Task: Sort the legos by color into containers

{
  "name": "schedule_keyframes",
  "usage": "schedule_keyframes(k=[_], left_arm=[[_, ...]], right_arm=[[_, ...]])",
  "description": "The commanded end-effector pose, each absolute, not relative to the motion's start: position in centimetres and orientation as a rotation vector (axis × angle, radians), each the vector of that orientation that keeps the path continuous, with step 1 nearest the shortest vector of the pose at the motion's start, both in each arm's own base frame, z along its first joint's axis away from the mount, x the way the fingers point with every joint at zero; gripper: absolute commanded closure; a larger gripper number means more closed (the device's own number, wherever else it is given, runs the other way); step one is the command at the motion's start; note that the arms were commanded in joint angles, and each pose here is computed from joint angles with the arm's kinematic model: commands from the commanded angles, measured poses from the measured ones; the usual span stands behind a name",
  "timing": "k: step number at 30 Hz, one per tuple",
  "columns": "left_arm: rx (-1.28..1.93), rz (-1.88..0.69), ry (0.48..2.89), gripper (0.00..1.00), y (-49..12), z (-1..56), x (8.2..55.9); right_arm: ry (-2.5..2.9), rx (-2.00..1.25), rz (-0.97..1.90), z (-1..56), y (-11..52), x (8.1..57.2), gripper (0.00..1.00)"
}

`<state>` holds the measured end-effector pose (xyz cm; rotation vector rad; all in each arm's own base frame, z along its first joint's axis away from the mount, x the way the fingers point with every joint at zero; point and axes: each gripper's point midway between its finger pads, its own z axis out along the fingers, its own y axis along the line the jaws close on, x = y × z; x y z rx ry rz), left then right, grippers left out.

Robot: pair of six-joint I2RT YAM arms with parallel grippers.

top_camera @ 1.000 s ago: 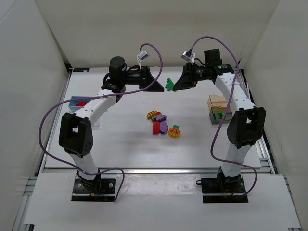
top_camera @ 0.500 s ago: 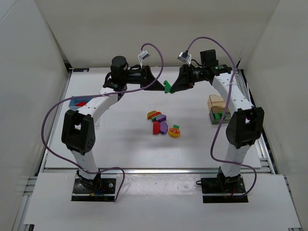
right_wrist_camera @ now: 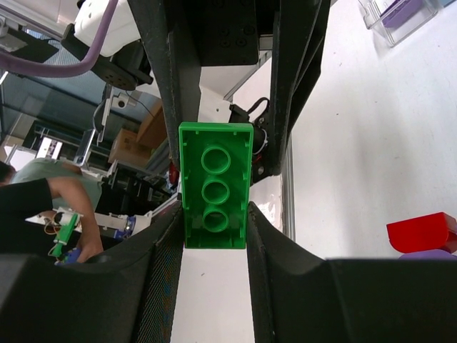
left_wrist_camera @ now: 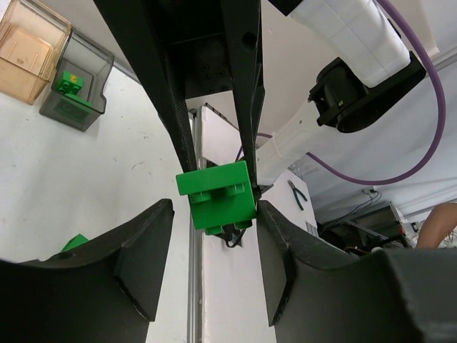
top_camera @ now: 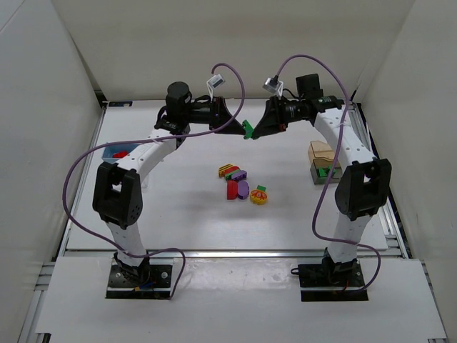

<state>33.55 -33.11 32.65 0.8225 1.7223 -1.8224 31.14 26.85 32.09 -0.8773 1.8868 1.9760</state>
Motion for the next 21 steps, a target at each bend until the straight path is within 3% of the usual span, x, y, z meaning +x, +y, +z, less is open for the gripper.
schedule_keyframes(k=[1, 7, 15, 21], left_arm=[[0.876, -1.808, 1.661, 0.4, -33.6, 34.3, 33.1], [0.888, -1.814, 1.658, 0.47, -33.9, 34.2, 32.8], [0.906, -1.824, 1.663, 0.78, -33.8, 33.8, 32.2], [0.897, -1.838, 1.696, 0.83, -33.2, 32.6, 30.8]], right_arm=[[1.833, -0.931, 1.976, 33.3, 27.2, 31.1, 1.0], [1.833, -0.935, 1.971, 33.2, 27.4, 31.3, 1.0], [1.848, -0.93, 1.906, 32.6, 27.2, 31.7, 1.0], [1.857, -0.848, 1.802, 33.1, 24.2, 33.8, 1.0]])
